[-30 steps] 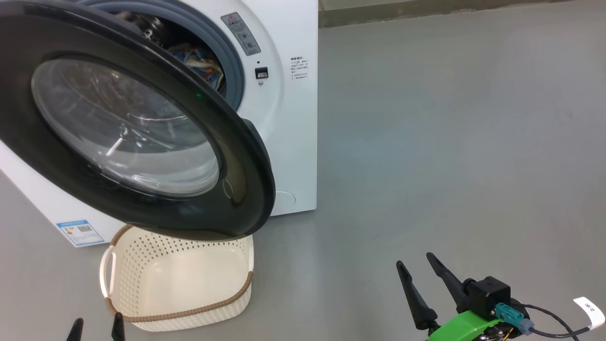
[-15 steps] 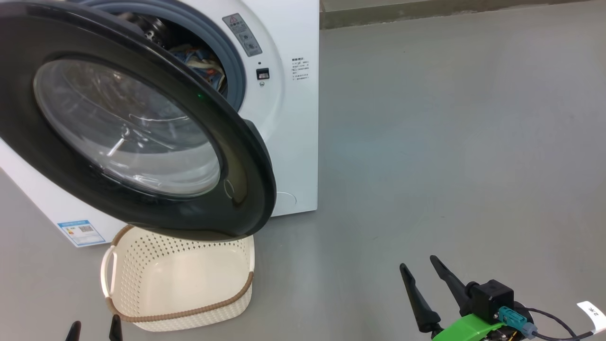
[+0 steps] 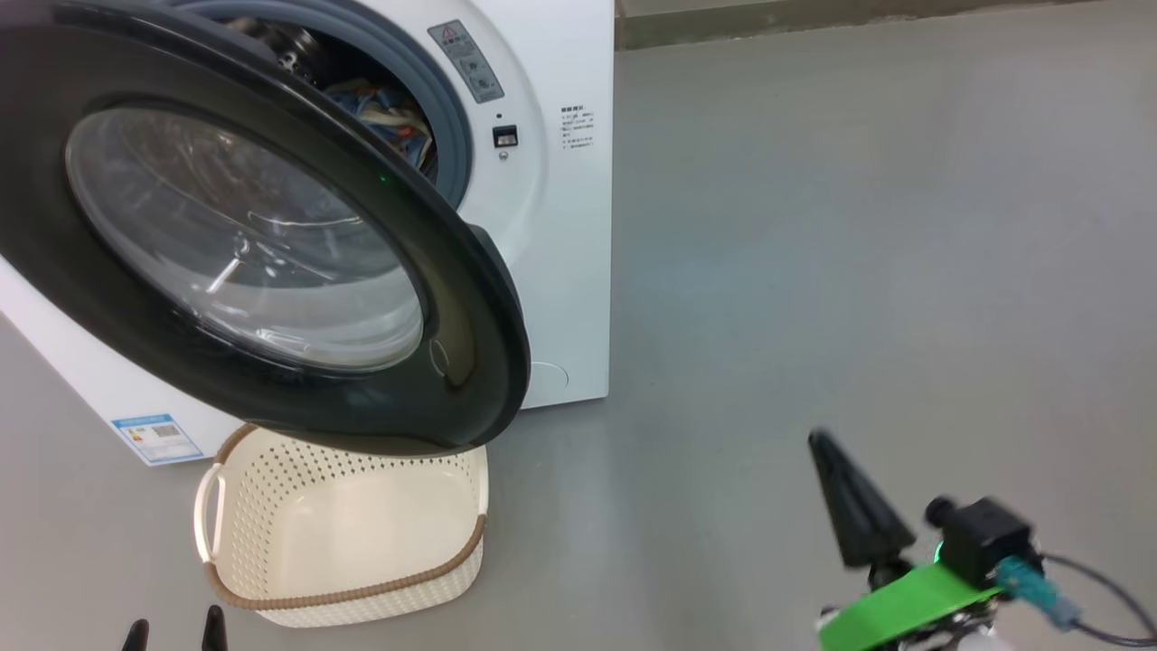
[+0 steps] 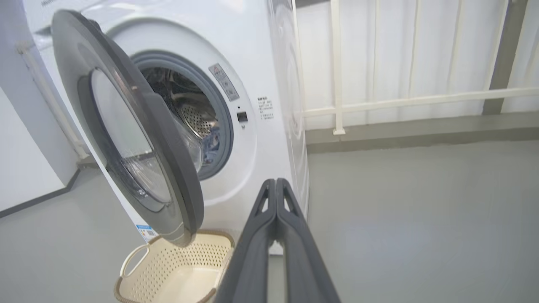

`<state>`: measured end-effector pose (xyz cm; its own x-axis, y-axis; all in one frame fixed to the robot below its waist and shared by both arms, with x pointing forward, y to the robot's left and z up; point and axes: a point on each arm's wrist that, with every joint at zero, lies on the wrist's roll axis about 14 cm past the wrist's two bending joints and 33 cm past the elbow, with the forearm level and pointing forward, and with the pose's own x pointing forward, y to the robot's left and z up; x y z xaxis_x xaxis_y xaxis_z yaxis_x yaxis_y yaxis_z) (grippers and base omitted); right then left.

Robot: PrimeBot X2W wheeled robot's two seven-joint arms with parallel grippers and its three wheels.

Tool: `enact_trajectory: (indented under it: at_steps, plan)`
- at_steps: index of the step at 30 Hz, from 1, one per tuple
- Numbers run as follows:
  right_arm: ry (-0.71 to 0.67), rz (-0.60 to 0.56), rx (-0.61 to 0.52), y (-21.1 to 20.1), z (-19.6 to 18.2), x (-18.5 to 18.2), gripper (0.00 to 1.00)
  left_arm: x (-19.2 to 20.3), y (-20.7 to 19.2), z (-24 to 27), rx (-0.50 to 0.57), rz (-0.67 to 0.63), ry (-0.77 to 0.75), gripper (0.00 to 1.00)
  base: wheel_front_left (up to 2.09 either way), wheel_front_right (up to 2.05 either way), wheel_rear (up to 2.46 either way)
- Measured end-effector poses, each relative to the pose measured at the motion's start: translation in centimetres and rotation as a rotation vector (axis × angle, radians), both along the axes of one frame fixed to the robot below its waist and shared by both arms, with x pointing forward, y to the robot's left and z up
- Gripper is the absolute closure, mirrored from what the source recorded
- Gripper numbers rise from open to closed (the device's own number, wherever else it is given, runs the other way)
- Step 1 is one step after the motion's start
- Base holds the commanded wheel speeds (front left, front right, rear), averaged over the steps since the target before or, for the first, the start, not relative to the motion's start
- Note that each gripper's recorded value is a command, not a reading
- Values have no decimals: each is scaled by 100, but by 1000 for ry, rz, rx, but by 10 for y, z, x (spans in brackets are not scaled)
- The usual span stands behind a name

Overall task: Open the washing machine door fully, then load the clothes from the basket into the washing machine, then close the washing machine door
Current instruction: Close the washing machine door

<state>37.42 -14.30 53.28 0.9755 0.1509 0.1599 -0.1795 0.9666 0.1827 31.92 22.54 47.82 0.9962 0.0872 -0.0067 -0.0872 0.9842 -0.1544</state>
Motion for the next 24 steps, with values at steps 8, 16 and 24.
enact_trajectory:
  at_steps: [8, 16, 24]
  plan:
    - [-263, 77, 29, 25, 83, -6, 100, -1, 4, -5, -11, 16, 16, 0, 0, 0, 0]
    - [-460, 320, 23, 99, 140, -22, 100, -2, 8, -8, -41, 40, 22, 0, 0, 0, 0]
    - [-503, 582, -24, 168, 142, -35, 100, -7, 18, -9, -52, 82, 22, 0, 0, 0, 0]
